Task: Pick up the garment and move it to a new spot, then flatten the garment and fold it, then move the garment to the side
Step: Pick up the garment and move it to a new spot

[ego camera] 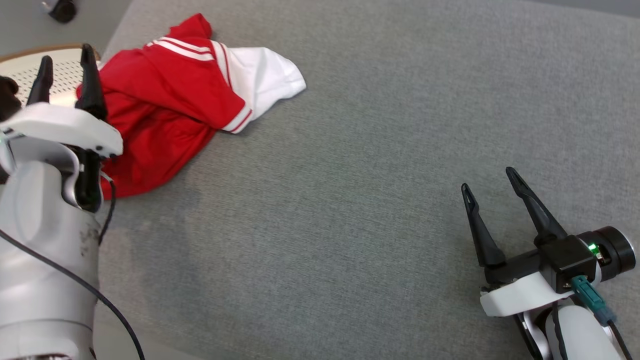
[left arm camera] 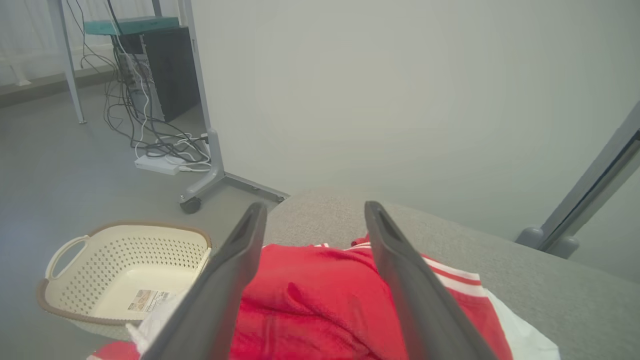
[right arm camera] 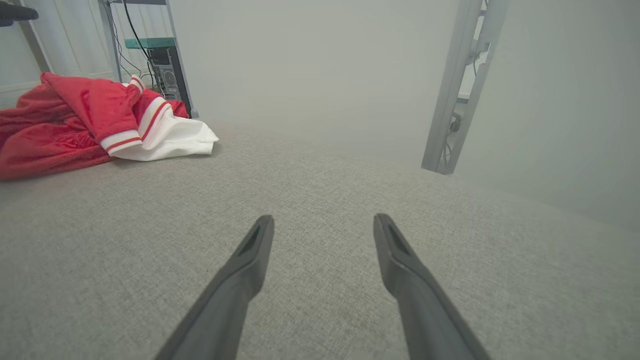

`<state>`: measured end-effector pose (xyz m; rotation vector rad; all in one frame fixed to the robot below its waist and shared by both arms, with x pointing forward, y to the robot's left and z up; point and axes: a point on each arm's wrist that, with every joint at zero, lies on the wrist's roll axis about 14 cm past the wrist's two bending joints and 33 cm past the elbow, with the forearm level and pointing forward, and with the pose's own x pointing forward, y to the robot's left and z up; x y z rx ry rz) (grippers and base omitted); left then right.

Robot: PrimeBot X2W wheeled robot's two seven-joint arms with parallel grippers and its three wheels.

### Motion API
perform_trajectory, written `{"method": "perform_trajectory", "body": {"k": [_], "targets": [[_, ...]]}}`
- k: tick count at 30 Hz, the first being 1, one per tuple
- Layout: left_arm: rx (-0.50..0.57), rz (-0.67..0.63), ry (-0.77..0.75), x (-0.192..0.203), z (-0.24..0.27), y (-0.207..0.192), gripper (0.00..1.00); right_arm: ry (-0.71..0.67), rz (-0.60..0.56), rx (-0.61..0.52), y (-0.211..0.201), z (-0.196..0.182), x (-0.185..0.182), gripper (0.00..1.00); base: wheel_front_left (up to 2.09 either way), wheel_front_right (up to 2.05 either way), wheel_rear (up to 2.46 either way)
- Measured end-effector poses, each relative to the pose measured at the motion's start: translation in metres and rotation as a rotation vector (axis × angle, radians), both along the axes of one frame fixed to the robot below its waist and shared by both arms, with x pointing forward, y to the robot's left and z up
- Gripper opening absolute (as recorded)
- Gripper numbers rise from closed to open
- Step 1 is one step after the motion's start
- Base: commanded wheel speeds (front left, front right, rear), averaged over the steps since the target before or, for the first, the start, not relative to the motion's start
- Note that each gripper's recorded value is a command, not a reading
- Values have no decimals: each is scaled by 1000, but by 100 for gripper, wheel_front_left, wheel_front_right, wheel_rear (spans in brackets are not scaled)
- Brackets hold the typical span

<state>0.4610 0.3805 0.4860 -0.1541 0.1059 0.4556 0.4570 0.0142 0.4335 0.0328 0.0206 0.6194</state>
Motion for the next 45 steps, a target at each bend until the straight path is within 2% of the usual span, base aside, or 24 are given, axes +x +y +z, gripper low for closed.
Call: {"method": "perform_trajectory", "body": {"k": [5,9,17,23,24,25,26,27,30,35,45], "targets": [[-51,-22,82,26,-21,2,100,20,-27,-9,-12,-14,8,100,0,0,0],[-142,-47,213,37,-56,-10,100,34,-49,-12,-20,-23,13,100,0,0,0],[-221,-172,451,43,-110,-52,100,39,-101,-5,-34,-27,23,100,0,0,0],[-245,-214,588,27,-134,-60,100,38,-118,8,-37,-26,26,100,0,0,0],[-244,-223,598,27,-136,-61,84,38,-119,8,-37,-26,26,100,0,0,0],[-245,-230,601,26,-136,-63,21,38,-120,9,-37,-26,26,100,0,0,0],[-241,-236,596,27,-135,-63,21,37,-121,10,-38,-25,26,100,0,0,0],[-234,-240,590,27,-135,-63,0,37,-121,10,-38,-25,26,100,0,0,0],[-201,-247,570,26,-132,-60,0,36,-123,10,-38,-24,25,100,0,0,0],[-129,-232,444,34,-108,-46,0,26,-130,13,-40,-17,24,100,0,0,0],[6,-221,97,57,-12,-32,0,-35,-149,30,-47,20,15,100,0,0,0]]}}
